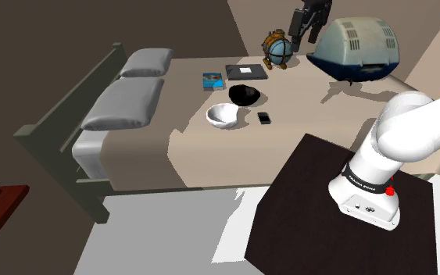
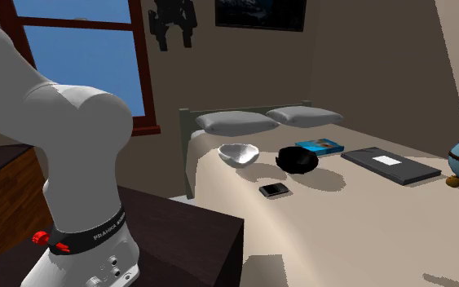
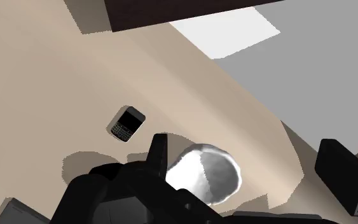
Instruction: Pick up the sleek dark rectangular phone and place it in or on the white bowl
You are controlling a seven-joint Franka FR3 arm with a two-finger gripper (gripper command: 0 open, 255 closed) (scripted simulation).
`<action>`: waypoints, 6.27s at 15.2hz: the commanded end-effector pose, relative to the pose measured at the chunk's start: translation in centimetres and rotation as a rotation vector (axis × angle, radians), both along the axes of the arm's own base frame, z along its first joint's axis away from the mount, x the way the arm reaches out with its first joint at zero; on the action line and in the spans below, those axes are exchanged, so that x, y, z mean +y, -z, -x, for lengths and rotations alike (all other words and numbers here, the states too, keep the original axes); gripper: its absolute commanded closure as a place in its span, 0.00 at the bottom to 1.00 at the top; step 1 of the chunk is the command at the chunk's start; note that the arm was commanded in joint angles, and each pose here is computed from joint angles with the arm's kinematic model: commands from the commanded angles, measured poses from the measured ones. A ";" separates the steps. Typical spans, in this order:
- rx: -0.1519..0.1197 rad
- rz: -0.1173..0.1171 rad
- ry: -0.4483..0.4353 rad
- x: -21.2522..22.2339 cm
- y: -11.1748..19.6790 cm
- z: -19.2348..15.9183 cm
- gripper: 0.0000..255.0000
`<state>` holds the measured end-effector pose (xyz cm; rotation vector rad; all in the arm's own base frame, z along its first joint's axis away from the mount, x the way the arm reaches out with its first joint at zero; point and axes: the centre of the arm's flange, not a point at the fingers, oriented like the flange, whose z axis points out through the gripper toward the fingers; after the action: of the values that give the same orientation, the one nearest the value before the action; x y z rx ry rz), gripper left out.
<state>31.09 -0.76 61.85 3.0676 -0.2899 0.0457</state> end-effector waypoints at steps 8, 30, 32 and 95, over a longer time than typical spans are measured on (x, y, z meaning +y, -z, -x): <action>0.001 0.000 0.082 -3.6 7.5 -4.1 0.00; 0.005 -0.002 0.340 -17.0 31.1 -14.6 0.00; 0.005 -0.002 0.363 -18.3 33.3 -15.4 0.00; 0.008 -0.003 0.509 -27.2 37.5 -19.5 1.00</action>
<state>50.50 -28.14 23.78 2.8927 -1.0519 0.0092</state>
